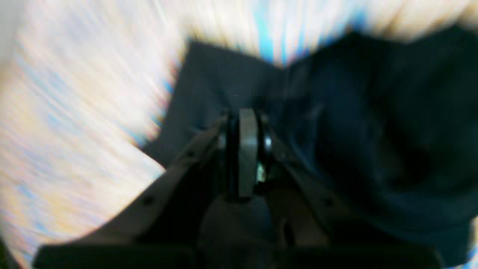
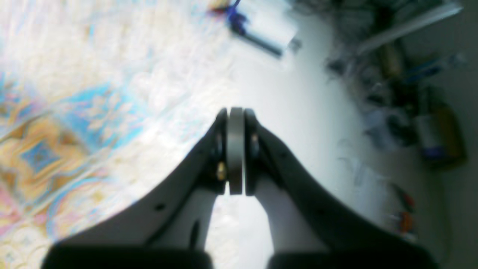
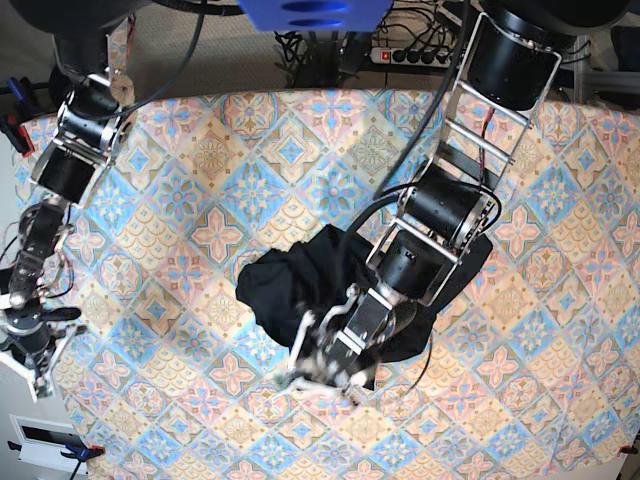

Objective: Layout the t-shirt on the table in an organized manner, then fold the t-shirt properly
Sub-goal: 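Lower the shirt and regrasp its fabric with the right gripper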

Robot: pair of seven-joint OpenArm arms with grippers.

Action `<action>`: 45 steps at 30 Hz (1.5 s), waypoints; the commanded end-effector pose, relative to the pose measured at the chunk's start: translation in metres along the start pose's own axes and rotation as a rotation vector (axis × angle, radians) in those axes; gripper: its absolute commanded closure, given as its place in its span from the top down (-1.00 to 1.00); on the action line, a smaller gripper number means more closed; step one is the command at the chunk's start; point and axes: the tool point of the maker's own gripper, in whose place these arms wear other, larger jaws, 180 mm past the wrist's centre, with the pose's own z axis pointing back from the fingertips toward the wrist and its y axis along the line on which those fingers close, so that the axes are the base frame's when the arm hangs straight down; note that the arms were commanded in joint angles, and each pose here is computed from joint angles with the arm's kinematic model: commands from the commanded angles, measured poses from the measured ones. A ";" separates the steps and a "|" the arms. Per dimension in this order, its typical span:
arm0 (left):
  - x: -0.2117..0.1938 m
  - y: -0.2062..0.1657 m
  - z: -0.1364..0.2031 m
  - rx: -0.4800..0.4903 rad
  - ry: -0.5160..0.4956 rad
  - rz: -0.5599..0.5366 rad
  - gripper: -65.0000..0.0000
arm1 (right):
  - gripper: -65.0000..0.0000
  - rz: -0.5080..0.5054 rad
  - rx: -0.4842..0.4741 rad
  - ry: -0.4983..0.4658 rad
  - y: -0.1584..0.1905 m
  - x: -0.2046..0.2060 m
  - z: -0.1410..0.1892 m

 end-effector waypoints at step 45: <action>-0.138 0.055 0.004 0.294 -0.187 1.080 -1.00 | -0.62 0.222 0.636 -0.278 0.274 0.010 0.117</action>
